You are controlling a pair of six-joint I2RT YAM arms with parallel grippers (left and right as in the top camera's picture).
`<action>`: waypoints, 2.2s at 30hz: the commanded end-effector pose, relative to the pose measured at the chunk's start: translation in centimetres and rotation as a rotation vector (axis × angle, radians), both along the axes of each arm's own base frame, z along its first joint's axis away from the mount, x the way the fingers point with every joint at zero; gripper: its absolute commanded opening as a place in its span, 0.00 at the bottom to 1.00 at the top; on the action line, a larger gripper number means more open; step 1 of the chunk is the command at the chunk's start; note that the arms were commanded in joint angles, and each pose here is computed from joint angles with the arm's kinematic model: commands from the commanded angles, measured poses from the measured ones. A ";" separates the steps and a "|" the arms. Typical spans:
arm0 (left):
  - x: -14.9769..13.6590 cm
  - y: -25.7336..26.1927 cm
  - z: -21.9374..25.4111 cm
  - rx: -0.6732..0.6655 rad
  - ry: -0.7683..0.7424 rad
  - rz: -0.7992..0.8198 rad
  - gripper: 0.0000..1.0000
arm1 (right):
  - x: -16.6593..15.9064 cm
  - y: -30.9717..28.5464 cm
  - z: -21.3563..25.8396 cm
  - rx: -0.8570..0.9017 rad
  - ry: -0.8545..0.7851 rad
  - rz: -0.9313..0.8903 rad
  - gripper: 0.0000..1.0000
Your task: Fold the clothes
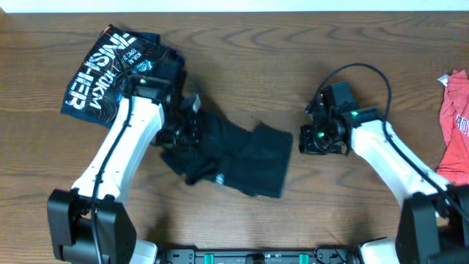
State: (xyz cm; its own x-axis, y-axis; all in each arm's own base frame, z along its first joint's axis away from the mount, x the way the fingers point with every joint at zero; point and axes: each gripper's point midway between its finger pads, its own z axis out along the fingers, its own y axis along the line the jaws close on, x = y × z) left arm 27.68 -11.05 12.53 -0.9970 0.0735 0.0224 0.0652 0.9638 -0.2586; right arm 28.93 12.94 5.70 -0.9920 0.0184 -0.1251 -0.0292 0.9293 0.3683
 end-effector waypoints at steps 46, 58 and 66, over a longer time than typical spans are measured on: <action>-2.5 -6.8 0.3 0.145 0.035 -0.270 0.98 | -0.3 2.6 1.0 0.055 -0.096 0.178 0.69; -5.2 -5.5 -8.6 0.153 0.090 -0.282 0.54 | 0.0 5.6 -2.7 0.032 -0.190 0.253 0.01; -5.9 -3.5 -9.3 0.248 0.108 -0.290 0.33 | 1.8 -0.8 -3.8 -0.177 -0.161 0.026 0.01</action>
State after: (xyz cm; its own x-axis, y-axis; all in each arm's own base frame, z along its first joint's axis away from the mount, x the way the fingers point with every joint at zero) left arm 21.70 -15.48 3.23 -0.9273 0.3316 0.1736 0.3211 0.9431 -0.0862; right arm 29.92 14.41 2.12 -0.9536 -0.1161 -0.2779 -0.1848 0.9541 0.2355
